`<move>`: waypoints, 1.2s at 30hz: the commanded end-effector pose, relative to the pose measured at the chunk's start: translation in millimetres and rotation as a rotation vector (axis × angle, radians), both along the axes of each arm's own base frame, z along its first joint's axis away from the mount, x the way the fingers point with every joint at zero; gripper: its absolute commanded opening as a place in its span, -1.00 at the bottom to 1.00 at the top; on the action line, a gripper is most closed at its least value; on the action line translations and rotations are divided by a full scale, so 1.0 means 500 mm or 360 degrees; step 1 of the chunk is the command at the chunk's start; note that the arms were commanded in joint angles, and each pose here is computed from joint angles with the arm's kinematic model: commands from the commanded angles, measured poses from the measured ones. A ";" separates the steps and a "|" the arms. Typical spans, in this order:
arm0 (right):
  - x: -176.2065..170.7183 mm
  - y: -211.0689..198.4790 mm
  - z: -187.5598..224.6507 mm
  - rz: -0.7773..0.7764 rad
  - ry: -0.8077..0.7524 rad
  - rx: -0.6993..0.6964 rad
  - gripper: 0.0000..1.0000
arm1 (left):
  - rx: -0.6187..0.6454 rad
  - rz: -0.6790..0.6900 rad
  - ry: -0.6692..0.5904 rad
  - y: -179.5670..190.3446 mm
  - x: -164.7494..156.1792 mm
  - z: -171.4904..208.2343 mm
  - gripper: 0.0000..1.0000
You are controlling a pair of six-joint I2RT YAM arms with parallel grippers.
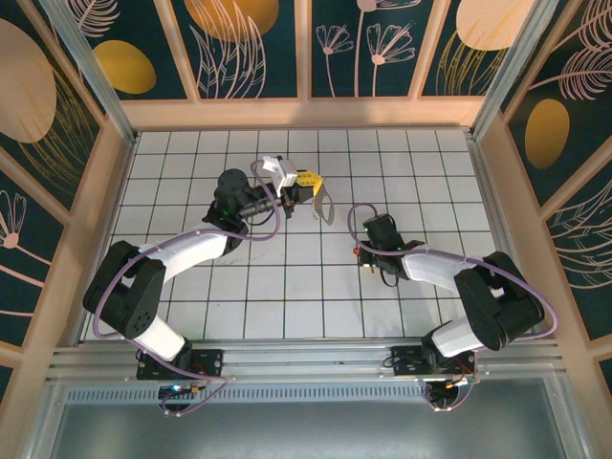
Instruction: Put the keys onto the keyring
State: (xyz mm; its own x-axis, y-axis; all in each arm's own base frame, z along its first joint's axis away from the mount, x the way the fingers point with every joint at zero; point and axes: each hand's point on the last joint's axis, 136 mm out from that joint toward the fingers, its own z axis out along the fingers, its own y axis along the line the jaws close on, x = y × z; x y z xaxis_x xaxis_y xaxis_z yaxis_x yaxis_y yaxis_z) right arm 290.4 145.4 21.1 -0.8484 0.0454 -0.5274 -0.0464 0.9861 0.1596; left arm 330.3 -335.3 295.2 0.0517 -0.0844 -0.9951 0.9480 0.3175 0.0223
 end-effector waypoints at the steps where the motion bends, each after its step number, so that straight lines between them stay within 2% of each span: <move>1: -0.014 -0.005 -0.001 0.0004 0.0008 -0.0017 -0.76 | -0.0054 -0.0026 -0.0065 -0.007 -0.007 0.041 -1.00; 19: -0.018 -0.008 0.010 0.0002 -0.0031 0.0008 -0.75 | -0.0049 -0.0029 -0.0060 -0.010 -0.007 0.042 -1.00; 22: -0.017 -0.006 0.011 0.0006 -0.0033 0.0012 -0.80 | -0.0049 -0.0027 -0.0055 -0.010 -0.006 0.041 -1.00; 25: -0.018 -0.006 0.011 0.0010 -0.0032 0.0015 -1.00 | -0.0049 -0.0028 -0.0058 -0.011 -0.006 0.042 -1.00; 28: -0.016 -0.002 0.016 0.0021 -0.0043 0.0025 -1.00 | -0.0047 -0.0035 -0.0056 -0.013 -0.008 0.041 -1.00; 31: -0.003 -0.002 0.054 0.0018 -0.0105 0.0022 -1.00 | -0.0046 -0.0040 -0.0056 -0.013 -0.009 0.041 -1.00; 36: 0.030 0.007 0.190 0.0029 -0.0380 0.0135 -1.00 | -0.0045 -0.0040 -0.0060 -0.013 -0.011 0.042 -1.00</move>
